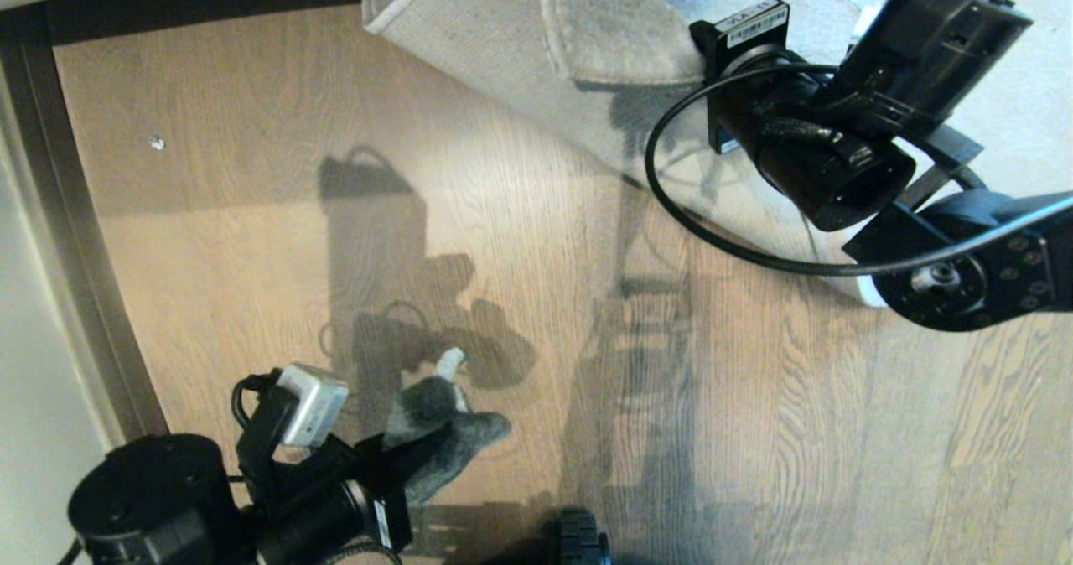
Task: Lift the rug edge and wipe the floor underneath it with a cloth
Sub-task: Wipe the floor under the carpet with a rag
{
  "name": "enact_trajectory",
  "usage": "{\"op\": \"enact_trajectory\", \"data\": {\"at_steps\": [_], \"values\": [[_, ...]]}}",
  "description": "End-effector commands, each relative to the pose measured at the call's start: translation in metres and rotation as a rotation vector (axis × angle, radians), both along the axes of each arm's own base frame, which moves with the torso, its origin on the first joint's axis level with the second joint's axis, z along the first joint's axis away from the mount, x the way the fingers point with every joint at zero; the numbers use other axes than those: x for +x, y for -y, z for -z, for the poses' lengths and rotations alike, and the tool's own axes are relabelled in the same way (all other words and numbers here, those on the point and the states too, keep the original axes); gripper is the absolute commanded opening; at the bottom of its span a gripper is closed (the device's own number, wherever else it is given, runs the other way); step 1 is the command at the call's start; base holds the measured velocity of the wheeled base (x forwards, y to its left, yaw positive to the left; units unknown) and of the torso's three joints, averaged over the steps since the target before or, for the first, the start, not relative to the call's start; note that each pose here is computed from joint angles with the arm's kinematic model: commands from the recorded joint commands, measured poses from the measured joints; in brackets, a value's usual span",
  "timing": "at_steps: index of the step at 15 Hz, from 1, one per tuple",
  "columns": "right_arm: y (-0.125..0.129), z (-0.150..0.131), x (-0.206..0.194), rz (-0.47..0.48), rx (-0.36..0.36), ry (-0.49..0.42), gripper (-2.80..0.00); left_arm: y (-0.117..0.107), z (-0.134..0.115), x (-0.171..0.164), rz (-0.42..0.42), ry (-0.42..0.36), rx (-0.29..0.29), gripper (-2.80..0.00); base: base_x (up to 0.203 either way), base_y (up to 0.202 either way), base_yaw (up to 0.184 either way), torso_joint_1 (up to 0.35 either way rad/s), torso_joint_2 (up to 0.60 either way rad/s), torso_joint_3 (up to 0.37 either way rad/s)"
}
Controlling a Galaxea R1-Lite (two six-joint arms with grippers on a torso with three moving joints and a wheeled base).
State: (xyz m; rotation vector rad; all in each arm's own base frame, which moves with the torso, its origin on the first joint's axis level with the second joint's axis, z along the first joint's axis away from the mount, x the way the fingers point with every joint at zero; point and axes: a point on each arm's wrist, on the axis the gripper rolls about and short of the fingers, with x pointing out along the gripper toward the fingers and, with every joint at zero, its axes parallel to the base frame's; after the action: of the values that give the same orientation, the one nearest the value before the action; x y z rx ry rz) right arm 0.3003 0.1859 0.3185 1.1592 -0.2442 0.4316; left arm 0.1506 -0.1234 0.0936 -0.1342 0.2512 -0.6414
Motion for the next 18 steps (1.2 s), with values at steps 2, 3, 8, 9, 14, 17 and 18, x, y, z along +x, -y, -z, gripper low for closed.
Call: {"op": "enact_trajectory", "data": {"at_steps": [2, 3, 8, 9, 14, 17, 18], "values": [[0.003, 0.001, 0.002, 0.008, 0.004, -0.004, -2.80, 0.035, -0.003, -0.008, 0.142, 0.026, -0.053, -2.80, 0.000, 0.000, 0.000, 0.000, 0.00, 0.000], [0.004, 0.002, 0.004, 0.014, 0.002, -0.005, -2.80, 0.049, -0.003, -0.002, 0.161, 0.036, -0.066, -2.80, 0.000, 0.000, 0.000, 0.000, 0.00, 0.000], [0.012, 0.002, 0.007, 0.036, 0.000, -0.006, -2.80, 0.120, 0.000, 0.051, 0.180, 0.119, -0.163, -2.80, 0.000, 0.000, 0.000, 0.000, 0.00, 0.000], [0.012, 0.004, 0.007, 0.036, -0.002, -0.010, -2.80, 0.131, 0.000, 0.061, 0.176, 0.137, -0.185, -2.80, 0.000, 0.000, 0.000, 0.000, 0.00, 0.000], [0.012, 0.005, 0.006, 0.038, -0.006, -0.014, -2.80, 0.121, -0.010, 0.109, 0.056, 0.212, -0.238, -2.80, 0.000, 0.000, 0.000, 0.000, 0.00, 0.000], [0.011, 0.005, 0.007, 0.038, -0.005, -0.012, -2.80, 0.094, -0.037, 0.135, -0.042, 0.298, -0.279, -2.80, 0.000, 0.000, 0.000, 0.000, 0.00, 0.000], [0.011, 0.004, 0.007, 0.036, -0.004, -0.011, -2.80, 0.082, -0.047, 0.140, -0.076, 0.325, -0.288, -2.80, 0.000, 0.000, 0.000, 0.000, 0.00, 0.000]]}}
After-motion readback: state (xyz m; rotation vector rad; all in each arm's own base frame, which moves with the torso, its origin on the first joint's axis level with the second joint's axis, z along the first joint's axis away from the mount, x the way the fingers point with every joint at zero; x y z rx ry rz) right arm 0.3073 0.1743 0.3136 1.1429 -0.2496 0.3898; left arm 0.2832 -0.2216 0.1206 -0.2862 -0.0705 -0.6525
